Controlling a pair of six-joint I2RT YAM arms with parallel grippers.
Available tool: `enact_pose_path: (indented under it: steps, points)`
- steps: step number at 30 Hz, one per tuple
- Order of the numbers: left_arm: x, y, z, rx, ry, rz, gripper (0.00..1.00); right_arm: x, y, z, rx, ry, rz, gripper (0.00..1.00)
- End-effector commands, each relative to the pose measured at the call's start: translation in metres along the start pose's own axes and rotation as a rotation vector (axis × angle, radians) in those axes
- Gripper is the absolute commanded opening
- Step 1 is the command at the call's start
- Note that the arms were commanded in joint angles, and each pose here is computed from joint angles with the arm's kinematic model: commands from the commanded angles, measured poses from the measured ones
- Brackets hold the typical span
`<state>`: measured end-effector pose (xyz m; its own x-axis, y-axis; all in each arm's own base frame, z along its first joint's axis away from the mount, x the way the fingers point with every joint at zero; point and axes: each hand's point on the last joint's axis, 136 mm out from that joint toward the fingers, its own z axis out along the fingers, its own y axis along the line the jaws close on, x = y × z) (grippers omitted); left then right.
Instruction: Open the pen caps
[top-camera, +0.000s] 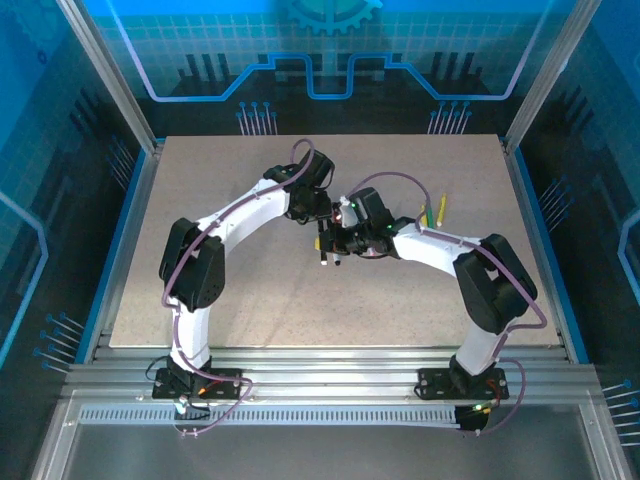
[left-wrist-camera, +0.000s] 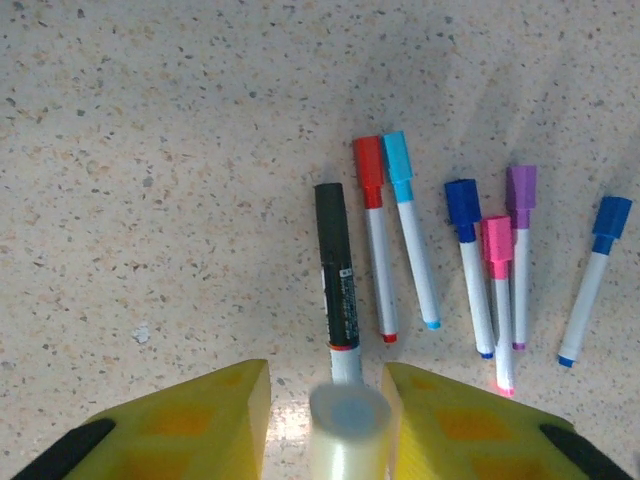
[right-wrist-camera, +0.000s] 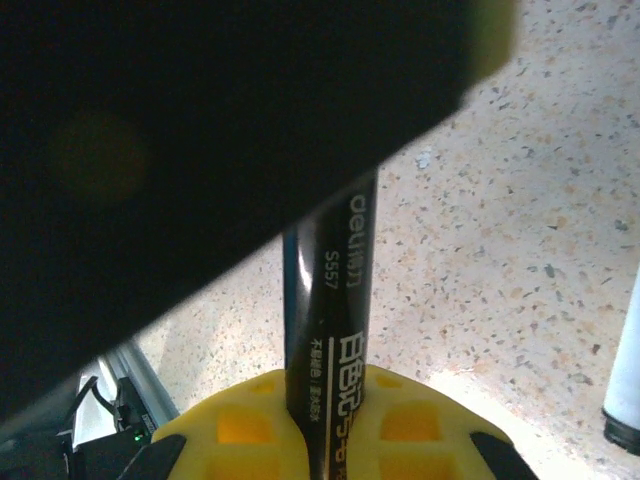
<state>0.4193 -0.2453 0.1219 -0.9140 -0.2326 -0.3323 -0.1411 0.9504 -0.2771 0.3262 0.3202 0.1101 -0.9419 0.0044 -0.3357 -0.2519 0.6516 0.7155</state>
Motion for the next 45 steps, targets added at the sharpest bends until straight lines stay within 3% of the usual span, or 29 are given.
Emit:
enact_pose_path:
  steps: [1,5,8,9,14,20,23,28,33,39,45]
  points:
    - [-0.004,0.002,0.005,-0.006,0.008,-0.024,0.36,0.006,0.015,-0.006,-0.029,0.006,-0.046,0.00]
    - [-0.005,0.000,0.005,0.002,0.002,-0.024,0.28,0.008,0.013,-0.005,-0.026,0.008,-0.042,0.00]
    - [-0.007,0.002,0.004,0.000,-0.003,-0.027,0.02,0.008,0.013,-0.004,-0.027,0.009,-0.043,0.00]
    - [-0.008,0.003,0.004,-0.004,-0.005,-0.030,0.00,0.009,0.012,-0.004,-0.024,0.013,-0.040,0.00]
    - [-0.022,0.016,-0.001,-0.050,-0.060,-0.041,0.00,0.025,0.007,-0.009,0.000,0.056,-0.025,0.00]
    - [-0.064,0.048,-0.001,-0.092,-0.117,-0.096,0.00,0.115,0.008,-0.044,-0.013,0.187,0.006,0.00]
    - [-0.074,0.048,-0.003,-0.102,-0.132,-0.086,0.00,0.134,0.007,-0.060,0.002,0.191,0.010,0.00]
    - [-0.072,0.053,0.000,-0.129,-0.118,-0.058,0.00,0.092,-0.021,-0.087,0.133,0.059,0.004,0.00]
    - [-0.057,0.081,0.013,-0.256,-0.064,0.002,0.00,0.014,-0.082,-0.127,0.439,-0.116,0.019,0.00]
    - [-0.043,0.111,0.034,-0.380,-0.015,0.047,0.00,-0.039,-0.140,-0.152,0.701,-0.130,0.013,0.00]
    - [-0.032,0.133,0.048,-0.438,0.029,0.045,0.00,-0.056,-0.197,-0.152,0.831,-0.077,0.075,0.00]
